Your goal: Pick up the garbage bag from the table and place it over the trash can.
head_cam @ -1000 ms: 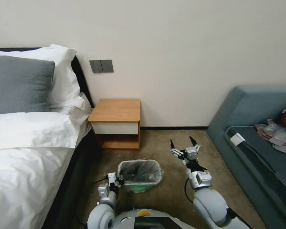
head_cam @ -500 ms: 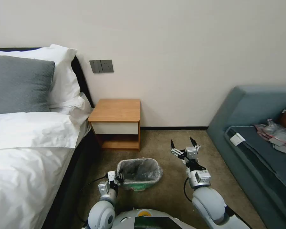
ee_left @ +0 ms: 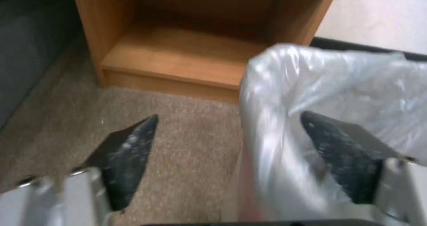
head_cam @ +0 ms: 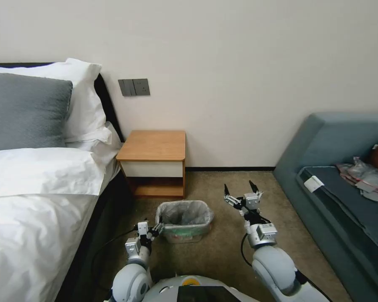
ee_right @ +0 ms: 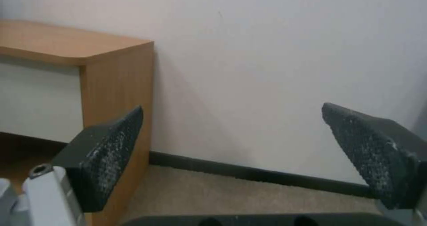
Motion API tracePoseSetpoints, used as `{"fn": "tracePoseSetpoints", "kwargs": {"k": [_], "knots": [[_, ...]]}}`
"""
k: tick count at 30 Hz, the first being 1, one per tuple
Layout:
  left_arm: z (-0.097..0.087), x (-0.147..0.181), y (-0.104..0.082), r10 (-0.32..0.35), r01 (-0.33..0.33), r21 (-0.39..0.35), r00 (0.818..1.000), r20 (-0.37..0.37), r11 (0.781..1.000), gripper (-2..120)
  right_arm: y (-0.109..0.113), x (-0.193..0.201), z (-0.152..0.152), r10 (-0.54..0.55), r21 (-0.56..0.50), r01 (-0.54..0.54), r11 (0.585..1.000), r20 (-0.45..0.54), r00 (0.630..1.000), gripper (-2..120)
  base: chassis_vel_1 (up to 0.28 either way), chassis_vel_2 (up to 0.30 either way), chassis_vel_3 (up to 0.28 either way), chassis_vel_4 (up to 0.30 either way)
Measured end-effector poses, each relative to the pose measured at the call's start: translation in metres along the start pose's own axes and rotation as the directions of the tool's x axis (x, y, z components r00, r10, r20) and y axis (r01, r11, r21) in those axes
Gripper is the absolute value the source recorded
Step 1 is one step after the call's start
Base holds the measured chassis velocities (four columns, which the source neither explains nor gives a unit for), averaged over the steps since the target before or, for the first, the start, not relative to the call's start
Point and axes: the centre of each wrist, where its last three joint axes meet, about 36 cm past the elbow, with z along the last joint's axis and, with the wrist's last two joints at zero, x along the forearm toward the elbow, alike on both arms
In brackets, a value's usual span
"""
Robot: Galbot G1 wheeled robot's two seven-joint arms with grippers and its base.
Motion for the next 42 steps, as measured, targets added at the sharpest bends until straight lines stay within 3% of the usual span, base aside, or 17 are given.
{"fn": "tracePoseSetpoints", "kwargs": {"k": [4, 7, 10, 12, 13, 16, 17, 18, 21, 22, 23, 28, 30, 32, 38, 42], "knots": [[-0.002, 0.002, 0.000, 0.008, -0.008, 0.004, 1.000, 0.015, 1.000, 98, 0.002, 0.000, 0.000, -0.003, -0.003, 0.003, 1.000, -0.004, 1.000, 100, 0.000, 0.000, 0.000, 0.000], [-0.003, 0.004, 0.002, 0.013, -0.013, -0.004, 0.999, 0.041, 1.000, 99, 0.002, 0.000, 0.000, -0.002, -0.006, 0.002, 1.000, -0.005, 1.000, 100, 0.000, 0.000, 0.000, 0.000], [-0.003, 0.004, 0.005, 0.017, -0.015, -0.023, 0.995, 0.101, 1.000, 100, 0.002, 0.000, 0.000, 0.001, -0.024, -0.001, 1.000, -0.008, 1.000, 100, 0.000, 0.000, 0.000, 0.000], [-0.008, 0.004, 0.010, 0.013, -0.008, -0.029, 0.983, 0.181, 1.000, 100, 0.001, 0.000, 0.000, 0.010, -0.055, -0.011, 0.998, -0.011, 1.000, 100, 0.000, 0.000, 0.000, 0.000], [-0.008, 0.004, 0.010, 0.013, -0.008, -0.029, 0.983, 0.181, 1.000, 100, 0.001, 0.000, 0.000, 0.010, -0.055, -0.011, 0.998, -0.011, 1.000, 100, 0.000, 0.000, 0.000, 0.000], [-0.017, 0.002, 0.024, -0.013, 0.036, -0.069, 0.953, 0.303, 0.997, 100, -0.003, 0.000, 0.007, 0.017, -0.084, -0.017, 0.996, 0.000, 1.000, 100, 0.000, 0.000, 0.000, 0.000], [-0.017, 0.002, 0.024, -0.013, 0.036, -0.069, 0.953, 0.303, 0.997, 100, -0.003, 0.000, 0.007, 0.017, -0.084, -0.017, 0.996, 0.000, 1.000, 100, 0.000, 0.000, 0.000, 0.000], [-0.022, 0.001, 0.032, -0.026, 0.071, -0.105, 0.926, 0.375, 0.992, 100, -0.006, 0.000, 0.013, 0.019, -0.098, -0.018, 0.995, 0.008, 1.000, 100, 0.000, 0.000, 0.000, 0.000], [-0.034, 0.007, 0.040, -0.025, 0.112, -0.155, 0.877, 0.480, 0.982, 100, -0.015, -0.002, 0.029, 0.051, -0.104, -0.047, 0.993, 0.035, 0.998, 100, 0.000, 0.000, 0.000, 0.000], [-0.034, 0.007, 0.040, -0.025, 0.112, -0.155, 0.877, 0.480, 0.982, 100, -0.015, -0.002, 0.029, 0.051, -0.104, -0.047, 0.993, 0.035, 0.998, 100, 0.000, 0.000, 0.000, 0.000], [-0.039, 0.013, 0.040, -0.013, 0.113, -0.167, 0.860, 0.510, 0.980, 100, -0.022, -0.001, 0.037, 0.070, -0.087, -0.066, 0.994, 0.047, 0.996, 100, 0.000, 0.000, 0.000, 0.000], [-0.043, 0.023, 0.041, 0.028, 0.091, -0.190, 0.838, 0.545, 0.978, 100, -0.033, 0.013, 0.053, 0.107, -0.059, -0.105, 0.993, 0.037, 0.994, 100, 0.000, 0.000, 0.000, 0.000], [-0.045, 0.028, 0.041, 0.051, 0.068, -0.195, 0.836, 0.546, 0.978, 100, -0.038, 0.023, 0.060, 0.116, -0.051, -0.115, 0.992, 0.024, 0.993, 100, 0.000, 0.000, 0.000, 0.000], [-0.052, 0.042, 0.045, 0.100, 0.002, -0.194, 0.849, 0.518, 0.981, 100, -0.044, 0.046, 0.072, 0.111, -0.045, -0.111, 0.993, -0.008, 0.994, 100, 0.000, 0.000, 0.000, 0.000], [-0.060, 0.064, 0.069, 0.090, 0.001, -0.184, 0.869, 0.487, 0.983, 100, -0.044, 0.077, 0.072, 0.125, -0.070, -0.126, 0.990, -0.013, 0.992, 100, 0.000, 0.000, 0.000, 0.000], [-0.062, 0.079, 0.073, 0.065, 0.008, -0.146, 0.872, 0.485, 0.989, 100, -0.047, 0.093, 0.062, 0.162, -0.085, -0.161, 0.983, 0.014, 0.987, 100, 0.000, 0.000, 0.000, 0.000]]}}
